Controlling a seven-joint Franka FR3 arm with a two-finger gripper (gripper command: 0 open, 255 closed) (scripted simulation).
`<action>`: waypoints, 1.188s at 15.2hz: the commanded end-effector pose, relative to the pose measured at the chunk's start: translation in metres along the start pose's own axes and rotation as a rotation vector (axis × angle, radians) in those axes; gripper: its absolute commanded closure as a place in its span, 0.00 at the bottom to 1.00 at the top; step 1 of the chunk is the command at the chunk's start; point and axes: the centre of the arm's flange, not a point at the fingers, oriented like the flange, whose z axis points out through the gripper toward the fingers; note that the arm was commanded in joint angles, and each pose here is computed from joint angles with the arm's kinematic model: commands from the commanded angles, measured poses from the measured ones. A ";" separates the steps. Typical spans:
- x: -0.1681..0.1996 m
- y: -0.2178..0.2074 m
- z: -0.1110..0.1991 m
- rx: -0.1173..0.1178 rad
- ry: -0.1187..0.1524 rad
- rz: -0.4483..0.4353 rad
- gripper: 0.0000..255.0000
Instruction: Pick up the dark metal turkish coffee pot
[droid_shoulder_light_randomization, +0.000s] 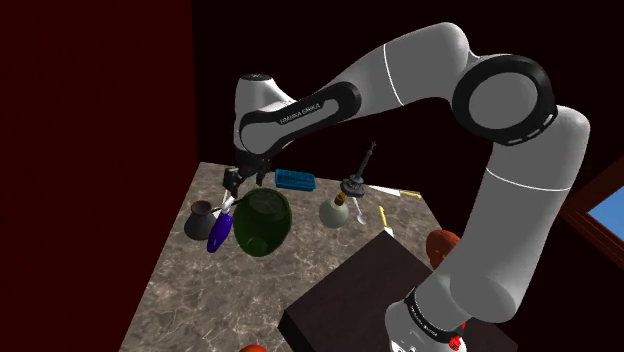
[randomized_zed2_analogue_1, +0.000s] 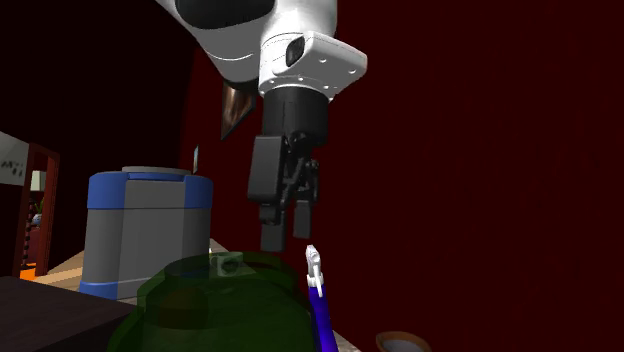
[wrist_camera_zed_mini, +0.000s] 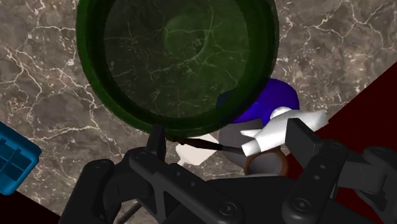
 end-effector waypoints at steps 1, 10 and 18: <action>0.016 -0.012 0.015 0.002 0.005 -0.007 0.00; 0.099 -0.060 0.080 0.009 0.030 -0.040 0.00; 0.129 -0.077 0.123 0.012 0.038 -0.052 0.00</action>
